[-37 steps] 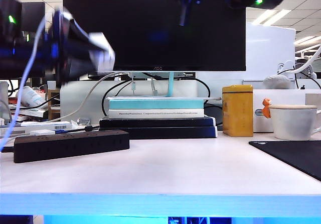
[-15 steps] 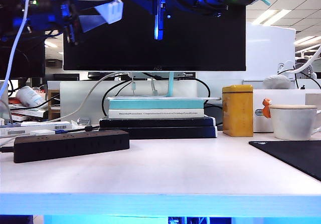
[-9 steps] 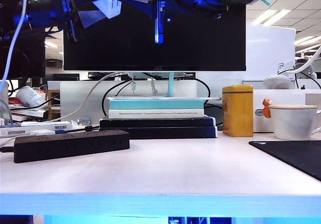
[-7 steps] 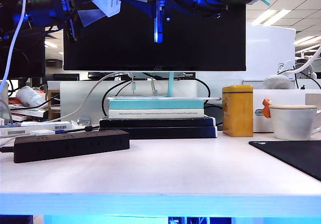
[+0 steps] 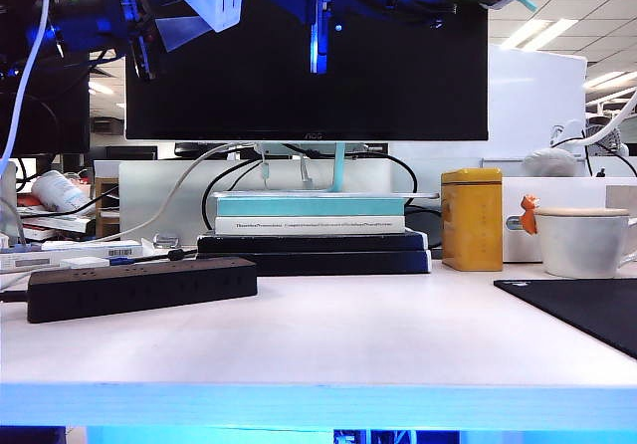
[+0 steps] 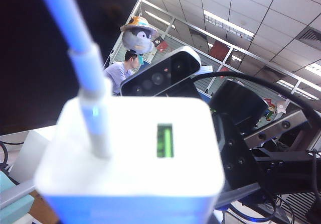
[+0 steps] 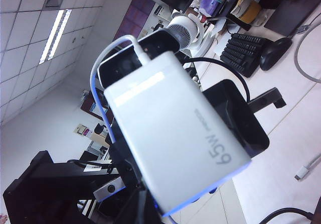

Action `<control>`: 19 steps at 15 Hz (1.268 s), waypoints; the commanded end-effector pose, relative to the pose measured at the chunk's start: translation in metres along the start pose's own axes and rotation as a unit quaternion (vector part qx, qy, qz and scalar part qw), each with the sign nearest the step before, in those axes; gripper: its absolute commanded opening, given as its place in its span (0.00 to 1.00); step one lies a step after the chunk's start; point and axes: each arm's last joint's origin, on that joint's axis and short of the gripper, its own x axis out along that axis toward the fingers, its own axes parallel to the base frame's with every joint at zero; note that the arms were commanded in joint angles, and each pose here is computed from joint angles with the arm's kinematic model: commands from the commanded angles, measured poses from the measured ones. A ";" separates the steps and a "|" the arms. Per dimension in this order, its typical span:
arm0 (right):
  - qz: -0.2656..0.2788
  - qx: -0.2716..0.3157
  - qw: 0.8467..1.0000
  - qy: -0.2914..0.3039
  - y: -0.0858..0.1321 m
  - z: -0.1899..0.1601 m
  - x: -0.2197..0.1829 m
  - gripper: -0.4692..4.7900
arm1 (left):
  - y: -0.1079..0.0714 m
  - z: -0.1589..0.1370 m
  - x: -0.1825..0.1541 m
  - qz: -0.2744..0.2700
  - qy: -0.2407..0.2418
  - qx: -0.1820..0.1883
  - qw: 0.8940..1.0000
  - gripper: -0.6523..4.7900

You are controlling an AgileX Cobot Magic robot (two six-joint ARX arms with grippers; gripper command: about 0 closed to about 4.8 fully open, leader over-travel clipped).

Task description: Plug the white charger into the left socket.

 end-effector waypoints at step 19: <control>-0.061 -0.052 0.996 -0.030 0.021 0.013 -0.035 0.09 | 0.023 -0.023 -0.031 0.045 0.169 0.078 0.982 0.27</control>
